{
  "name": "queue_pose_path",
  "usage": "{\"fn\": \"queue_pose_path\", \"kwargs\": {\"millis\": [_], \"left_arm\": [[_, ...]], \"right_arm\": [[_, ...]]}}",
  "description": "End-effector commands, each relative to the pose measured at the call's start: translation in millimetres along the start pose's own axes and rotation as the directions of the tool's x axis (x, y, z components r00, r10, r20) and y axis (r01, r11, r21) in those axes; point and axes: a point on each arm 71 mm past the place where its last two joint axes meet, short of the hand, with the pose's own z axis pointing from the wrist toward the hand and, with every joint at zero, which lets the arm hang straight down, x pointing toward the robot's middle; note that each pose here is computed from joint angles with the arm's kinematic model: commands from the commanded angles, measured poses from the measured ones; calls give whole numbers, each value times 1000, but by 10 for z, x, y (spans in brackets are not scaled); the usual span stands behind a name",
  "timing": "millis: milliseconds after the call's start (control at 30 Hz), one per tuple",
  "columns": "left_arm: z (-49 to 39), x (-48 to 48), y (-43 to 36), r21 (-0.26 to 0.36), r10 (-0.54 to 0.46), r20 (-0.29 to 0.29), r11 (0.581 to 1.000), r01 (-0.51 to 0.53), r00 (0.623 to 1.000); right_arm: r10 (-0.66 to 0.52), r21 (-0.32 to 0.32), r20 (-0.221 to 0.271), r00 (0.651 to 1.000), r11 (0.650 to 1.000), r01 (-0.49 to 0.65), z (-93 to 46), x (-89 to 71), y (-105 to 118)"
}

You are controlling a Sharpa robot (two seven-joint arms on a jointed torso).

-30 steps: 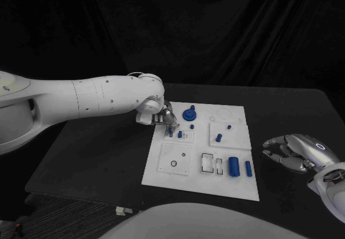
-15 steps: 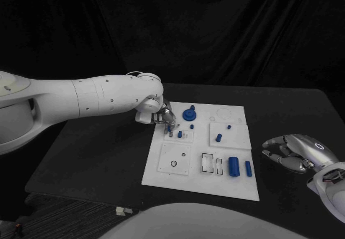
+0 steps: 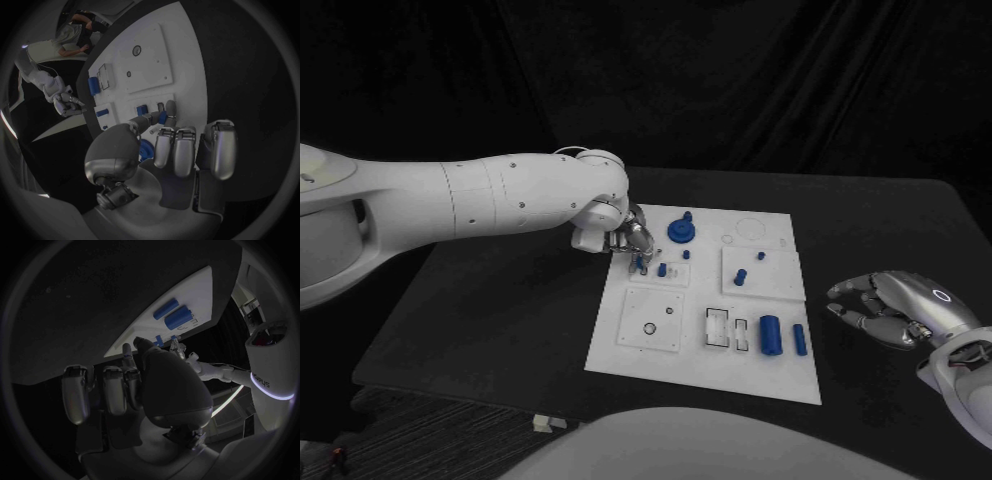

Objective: Assemble the parts on the task board

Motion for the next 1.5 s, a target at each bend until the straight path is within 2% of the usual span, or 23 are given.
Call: {"fn": "queue_pose_path", "kwargs": {"millis": [33, 433, 833, 1500], "left_arm": [[-8, 28, -25, 9, 1, 2, 1000, -1, 1000], [-49, 89, -89, 31, -6, 20, 1000, 5, 1000], [-49, 98, -125, 35, -5, 24, 999, 4, 1000], [-48, 107, -85, 26, 9, 2, 1000, -9, 1000]], "right_arm": [[-2, 18, -9, 1000, 1000, 2, -5, 17, -8], [-1, 21, -9, 1000, 1000, 1, -17, 14, -13], [-1, 22, -9, 1000, 1000, 1, -17, 14, -16], [-2, 22, -12, 1000, 1000, 2, -9, 18, -13]]}}
